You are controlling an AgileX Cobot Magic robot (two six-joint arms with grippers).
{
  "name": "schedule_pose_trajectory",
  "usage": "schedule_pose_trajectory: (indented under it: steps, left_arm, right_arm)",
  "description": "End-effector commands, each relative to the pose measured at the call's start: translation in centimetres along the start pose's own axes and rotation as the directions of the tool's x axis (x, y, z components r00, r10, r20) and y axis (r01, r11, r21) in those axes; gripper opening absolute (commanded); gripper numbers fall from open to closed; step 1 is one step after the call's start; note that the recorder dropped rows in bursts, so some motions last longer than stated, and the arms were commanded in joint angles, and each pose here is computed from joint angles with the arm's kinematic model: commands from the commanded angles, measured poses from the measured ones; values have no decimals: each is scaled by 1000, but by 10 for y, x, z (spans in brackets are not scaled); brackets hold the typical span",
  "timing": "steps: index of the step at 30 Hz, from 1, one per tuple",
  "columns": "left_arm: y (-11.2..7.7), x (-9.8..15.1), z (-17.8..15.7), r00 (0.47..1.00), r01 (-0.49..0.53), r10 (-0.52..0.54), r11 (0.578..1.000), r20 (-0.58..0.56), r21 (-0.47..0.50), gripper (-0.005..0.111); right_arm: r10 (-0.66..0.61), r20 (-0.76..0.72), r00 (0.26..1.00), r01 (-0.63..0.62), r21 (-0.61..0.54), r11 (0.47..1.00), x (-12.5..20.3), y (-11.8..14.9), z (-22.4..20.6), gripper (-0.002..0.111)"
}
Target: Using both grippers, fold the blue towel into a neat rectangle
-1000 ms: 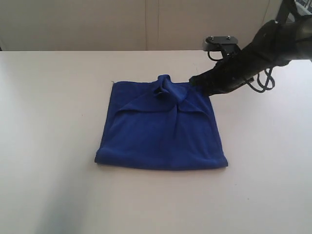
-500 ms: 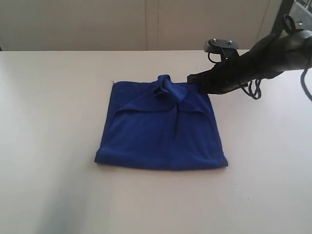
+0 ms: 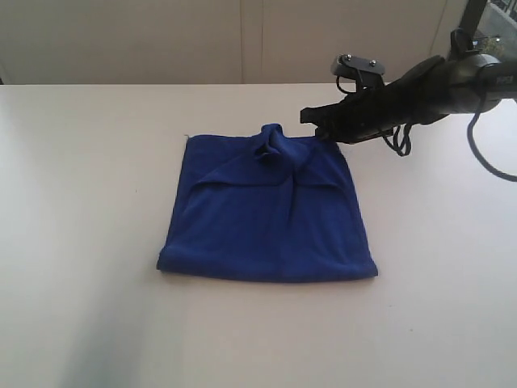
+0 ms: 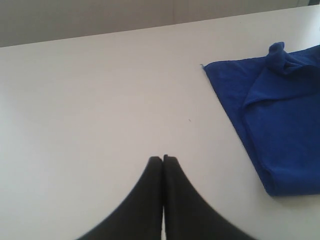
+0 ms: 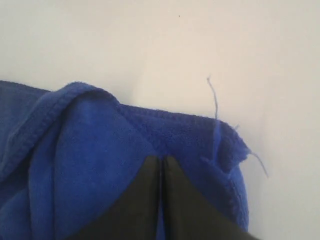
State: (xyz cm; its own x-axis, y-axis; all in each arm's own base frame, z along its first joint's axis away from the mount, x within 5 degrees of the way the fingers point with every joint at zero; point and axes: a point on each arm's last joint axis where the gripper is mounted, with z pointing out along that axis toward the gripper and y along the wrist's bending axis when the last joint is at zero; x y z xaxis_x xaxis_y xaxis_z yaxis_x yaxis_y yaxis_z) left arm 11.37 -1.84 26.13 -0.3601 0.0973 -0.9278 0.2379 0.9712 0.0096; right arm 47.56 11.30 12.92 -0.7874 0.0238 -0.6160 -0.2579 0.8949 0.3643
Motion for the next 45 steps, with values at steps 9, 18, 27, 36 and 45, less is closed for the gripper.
schedule_pose_trajectory:
  steps: [9,18,27,36,45]
  left_arm:
    - [-1,2,0,1000,14,-14,1000,0,5,0]
    - [-1,2,0,1000,14,-14,1000,0,5,0]
    - [-1,2,0,1000,14,-14,1000,0,5,0]
    - [-1,2,0,1000,14,-14,1000,0,5,0]
    - [-1,2,0,1000,14,-14,1000,0,5,0]
  right_arm:
    - [-18,21,1000,18,10,1000,-4,-6,6,24]
    - [-35,39,999,35,17,999,-4,5,10,24]
    - [29,25,999,-29,3,1000,5,3,22,24]
    - [0,9,1000,0,6,1000,12,5,32,24]
    - [-25,31,999,23,42,999,10,1,32,24]
